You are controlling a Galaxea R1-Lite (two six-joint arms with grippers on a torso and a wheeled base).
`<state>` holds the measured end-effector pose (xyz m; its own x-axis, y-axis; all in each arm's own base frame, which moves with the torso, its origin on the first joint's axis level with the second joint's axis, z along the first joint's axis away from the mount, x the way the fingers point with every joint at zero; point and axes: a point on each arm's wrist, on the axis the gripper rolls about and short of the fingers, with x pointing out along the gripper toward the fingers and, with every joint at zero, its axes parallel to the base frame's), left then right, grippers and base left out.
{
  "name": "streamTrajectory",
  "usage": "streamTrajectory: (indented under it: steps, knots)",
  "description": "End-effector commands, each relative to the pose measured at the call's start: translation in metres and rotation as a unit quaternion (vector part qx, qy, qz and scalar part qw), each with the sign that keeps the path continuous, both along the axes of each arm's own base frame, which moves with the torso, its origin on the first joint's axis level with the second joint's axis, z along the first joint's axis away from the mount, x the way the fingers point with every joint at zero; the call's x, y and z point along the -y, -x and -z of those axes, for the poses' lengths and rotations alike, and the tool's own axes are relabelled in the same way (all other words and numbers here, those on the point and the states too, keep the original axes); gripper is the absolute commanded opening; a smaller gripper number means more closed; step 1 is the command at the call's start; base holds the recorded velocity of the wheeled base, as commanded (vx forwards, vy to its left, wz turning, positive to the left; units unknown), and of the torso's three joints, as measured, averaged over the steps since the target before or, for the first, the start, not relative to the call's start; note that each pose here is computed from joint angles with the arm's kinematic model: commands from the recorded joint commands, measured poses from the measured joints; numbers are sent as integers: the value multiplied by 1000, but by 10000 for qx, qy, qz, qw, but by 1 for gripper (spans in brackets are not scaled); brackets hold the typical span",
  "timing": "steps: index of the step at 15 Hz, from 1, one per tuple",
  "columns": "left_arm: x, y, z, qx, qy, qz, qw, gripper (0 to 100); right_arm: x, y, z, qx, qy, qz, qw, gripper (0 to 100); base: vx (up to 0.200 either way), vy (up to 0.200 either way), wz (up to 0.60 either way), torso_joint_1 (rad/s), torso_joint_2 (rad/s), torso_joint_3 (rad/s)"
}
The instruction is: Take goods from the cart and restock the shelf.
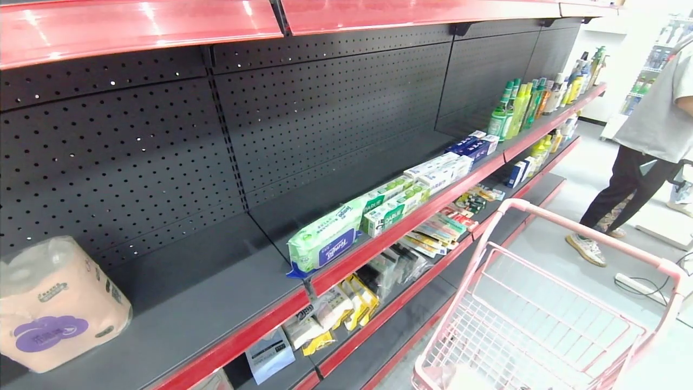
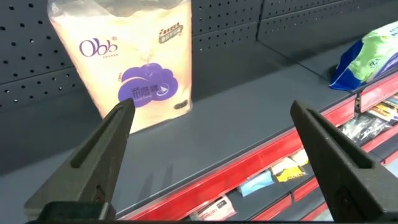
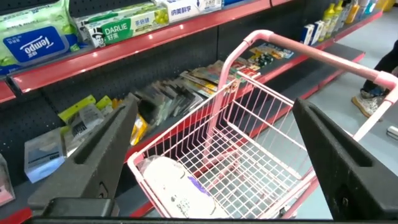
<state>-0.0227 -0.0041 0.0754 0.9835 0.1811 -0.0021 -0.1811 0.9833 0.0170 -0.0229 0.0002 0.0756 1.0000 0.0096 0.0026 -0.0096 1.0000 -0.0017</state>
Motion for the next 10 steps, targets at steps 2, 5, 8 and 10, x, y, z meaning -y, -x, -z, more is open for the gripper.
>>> streamTrajectory:
  steps: [2,5,8,10]
  knots:
    - [0,0,0,-12,3,-2,10000,100,0,0,0,-5,-1,-6,10000,100,0,0,-300,1,4,4]
    - [0,0,0,-12,3,-2,10000,100,0,0,0,-5,-1,2,10000,100,0,0,-600,-4,7,2]
    - [0,0,0,-4,2,-2,10000,100,0,0,0,-5,-1,-6,10000,100,0,0,-600,-2,4,1]
    - [0,0,0,-4,2,-2,10000,100,0,0,0,-5,-9,2,10000,100,0,0,0,0,0,0]
